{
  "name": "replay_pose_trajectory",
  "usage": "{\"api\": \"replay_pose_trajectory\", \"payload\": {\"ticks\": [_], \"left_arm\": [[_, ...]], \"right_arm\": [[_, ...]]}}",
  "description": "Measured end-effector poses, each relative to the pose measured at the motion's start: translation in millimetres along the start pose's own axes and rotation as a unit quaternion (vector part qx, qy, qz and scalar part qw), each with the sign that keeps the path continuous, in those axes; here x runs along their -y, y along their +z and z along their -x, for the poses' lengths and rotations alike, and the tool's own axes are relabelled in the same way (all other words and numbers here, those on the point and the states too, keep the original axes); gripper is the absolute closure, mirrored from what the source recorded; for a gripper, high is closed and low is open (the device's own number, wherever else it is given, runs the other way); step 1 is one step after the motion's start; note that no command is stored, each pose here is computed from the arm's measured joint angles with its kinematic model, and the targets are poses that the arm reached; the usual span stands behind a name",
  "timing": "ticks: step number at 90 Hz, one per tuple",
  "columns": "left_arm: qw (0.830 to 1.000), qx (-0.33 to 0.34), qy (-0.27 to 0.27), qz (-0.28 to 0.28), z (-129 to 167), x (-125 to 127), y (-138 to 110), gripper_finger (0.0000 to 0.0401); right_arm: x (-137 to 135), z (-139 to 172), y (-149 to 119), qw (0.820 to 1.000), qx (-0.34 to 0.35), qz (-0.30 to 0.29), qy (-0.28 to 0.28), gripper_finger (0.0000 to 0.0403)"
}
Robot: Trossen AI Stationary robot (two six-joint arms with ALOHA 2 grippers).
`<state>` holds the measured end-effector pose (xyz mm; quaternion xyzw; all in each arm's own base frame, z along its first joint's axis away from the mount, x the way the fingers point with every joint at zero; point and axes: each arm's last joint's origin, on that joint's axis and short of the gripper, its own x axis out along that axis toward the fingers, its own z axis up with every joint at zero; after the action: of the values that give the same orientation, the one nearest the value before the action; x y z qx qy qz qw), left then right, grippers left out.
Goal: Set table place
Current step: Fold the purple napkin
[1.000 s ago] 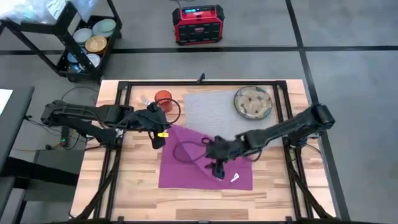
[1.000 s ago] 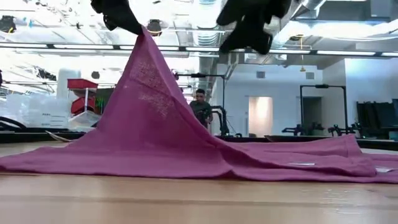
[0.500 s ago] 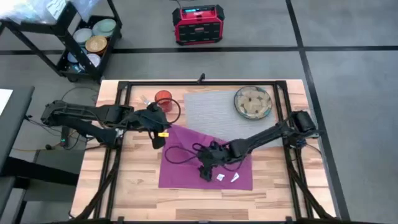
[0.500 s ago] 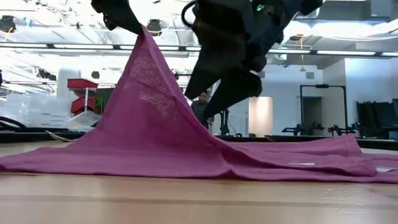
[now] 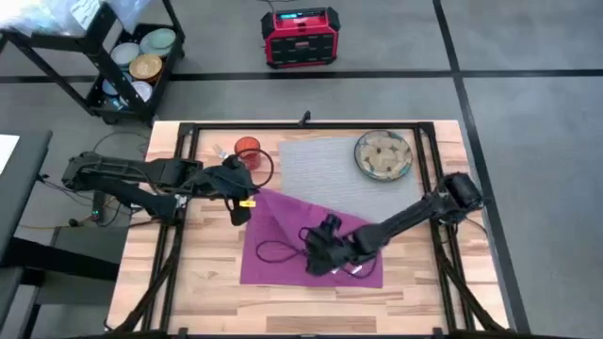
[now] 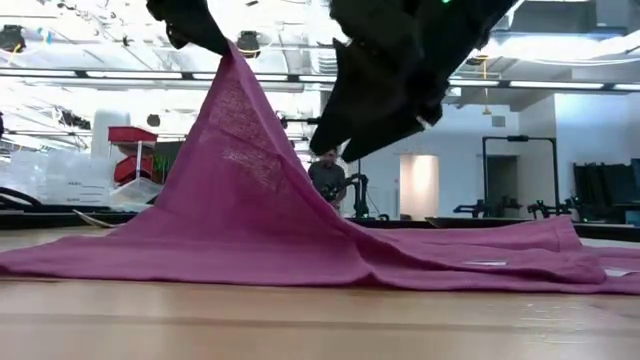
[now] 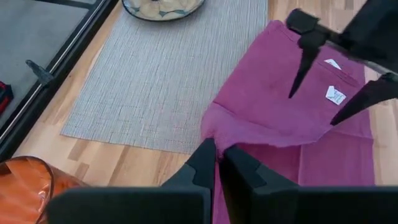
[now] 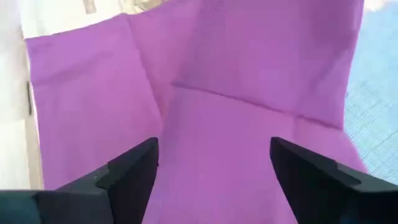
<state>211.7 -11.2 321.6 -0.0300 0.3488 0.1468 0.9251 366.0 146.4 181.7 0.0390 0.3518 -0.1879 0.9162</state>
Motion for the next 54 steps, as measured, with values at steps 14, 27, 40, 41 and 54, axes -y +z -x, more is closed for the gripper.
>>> {"api": "replay_pose_trajectory", "payload": {"ticks": [14, 27, 40, 41, 54], "left_arm": [[1.0, 0.0, 0.0, 0.0, 0.0, 0.0, 0.0, 0.0401], [1.0, 0.001, 0.0, 0.0, 0.0, 0.0, 0.1, 0.0401], [1.0, 0.001, 0.0, 0.006, 0.0, 0.0, 0.2, 0.0401], [1.0, 0.001, 0.0, 0.006, 0.0, 0.0, 0.2, 0.0401], [1.0, 0.002, 0.0, 0.006, -0.2, 0.1, 0.4, 0.0401]], "right_arm": [[5.4, -9.3, 10.3, 0.995, -0.03, -0.042, 0.085, 0.0109], [3.1, -14.6, 22.0, 0.972, -0.049, -0.083, 0.215, 0.0109], [-8.5, -9.9, 8.4, 0.988, -0.017, -0.082, 0.13, 0.0109], [-9.2, -10.7, 6.9, 0.989, -0.015, -0.081, 0.123, 0.0109], [-5.5, -21.0, -5.3, 0.994, -0.027, -0.088, 0.054, 0.0111]]}}
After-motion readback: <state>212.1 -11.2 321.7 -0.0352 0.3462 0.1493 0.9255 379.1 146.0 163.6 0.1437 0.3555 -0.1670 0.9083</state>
